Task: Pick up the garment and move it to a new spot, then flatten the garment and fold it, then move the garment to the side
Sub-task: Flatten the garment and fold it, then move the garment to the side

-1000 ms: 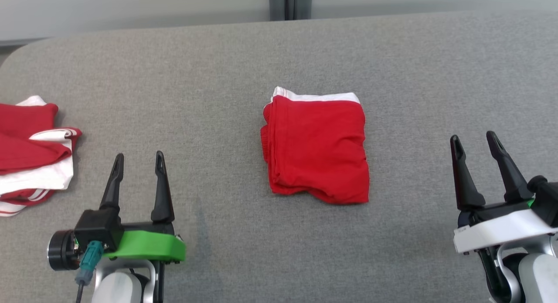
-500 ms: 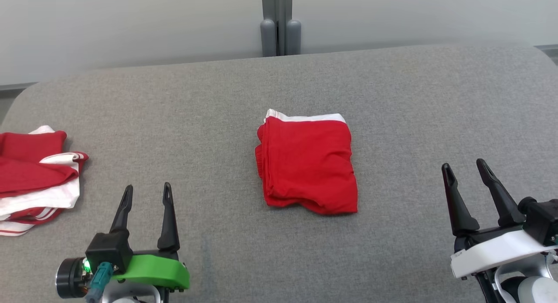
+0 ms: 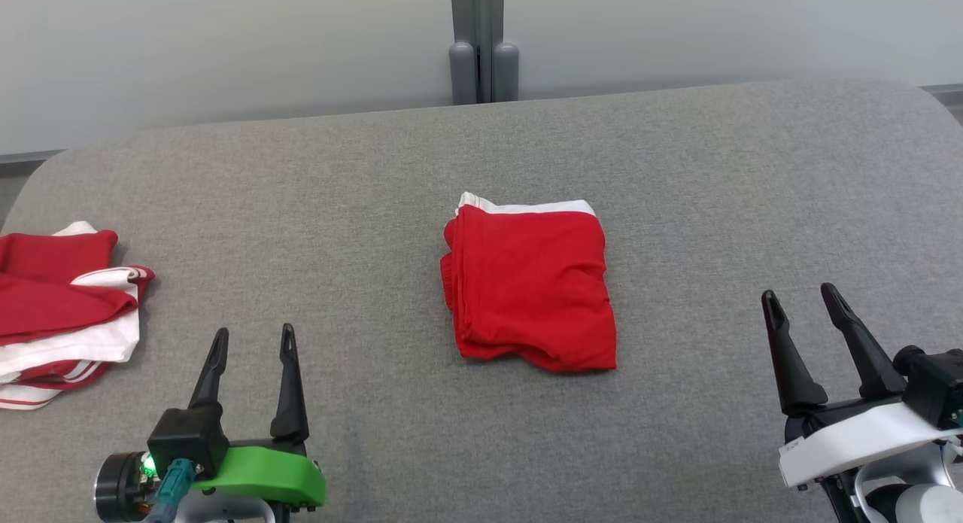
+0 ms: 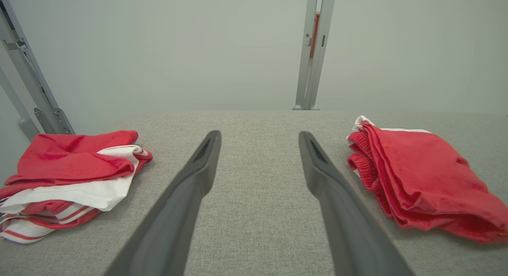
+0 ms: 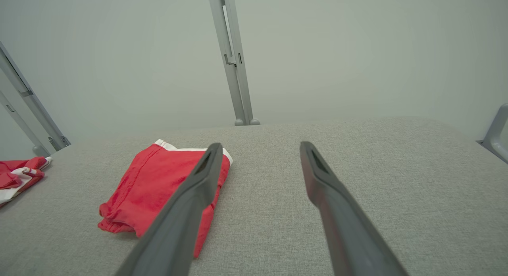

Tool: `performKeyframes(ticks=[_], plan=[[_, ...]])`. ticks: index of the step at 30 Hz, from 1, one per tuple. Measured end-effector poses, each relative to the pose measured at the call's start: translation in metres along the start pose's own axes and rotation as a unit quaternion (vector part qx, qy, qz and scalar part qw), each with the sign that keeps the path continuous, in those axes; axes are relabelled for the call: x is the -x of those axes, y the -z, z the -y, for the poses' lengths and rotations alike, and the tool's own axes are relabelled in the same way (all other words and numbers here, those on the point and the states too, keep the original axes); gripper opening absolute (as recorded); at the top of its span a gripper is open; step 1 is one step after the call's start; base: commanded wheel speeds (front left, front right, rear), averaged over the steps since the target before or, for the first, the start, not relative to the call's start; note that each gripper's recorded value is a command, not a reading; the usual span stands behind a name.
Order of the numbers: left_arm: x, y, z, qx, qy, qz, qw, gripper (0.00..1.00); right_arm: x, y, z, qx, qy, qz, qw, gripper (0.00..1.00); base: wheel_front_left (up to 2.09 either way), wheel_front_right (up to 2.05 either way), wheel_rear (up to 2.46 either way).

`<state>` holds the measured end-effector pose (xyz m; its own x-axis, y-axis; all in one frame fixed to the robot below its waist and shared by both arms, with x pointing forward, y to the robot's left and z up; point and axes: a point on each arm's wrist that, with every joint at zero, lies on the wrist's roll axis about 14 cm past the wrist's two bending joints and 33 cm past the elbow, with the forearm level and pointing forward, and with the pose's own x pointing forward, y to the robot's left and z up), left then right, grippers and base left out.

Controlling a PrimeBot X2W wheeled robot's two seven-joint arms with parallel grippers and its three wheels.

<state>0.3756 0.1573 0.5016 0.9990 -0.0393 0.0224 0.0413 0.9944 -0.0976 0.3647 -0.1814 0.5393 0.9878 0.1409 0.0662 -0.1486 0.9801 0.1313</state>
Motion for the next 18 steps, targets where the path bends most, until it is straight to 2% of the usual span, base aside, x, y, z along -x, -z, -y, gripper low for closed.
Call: performKeyframes(ticks=[10,18], plan=[[-0.004,-0.003,-0.003,-0.001,-0.006,0.006,1.0,1.0,-0.007,0.009,-0.002,0.0,-0.006,-0.017,1.0,1.0,0.0,0.0,0.0],[-0.031,-0.012,-0.006,0.0,-0.005,0.032,0.999,1.0,-0.041,0.039,-0.021,-0.005,-0.052,-0.061,0.997,1.0,0.0,0.0,0.0]])
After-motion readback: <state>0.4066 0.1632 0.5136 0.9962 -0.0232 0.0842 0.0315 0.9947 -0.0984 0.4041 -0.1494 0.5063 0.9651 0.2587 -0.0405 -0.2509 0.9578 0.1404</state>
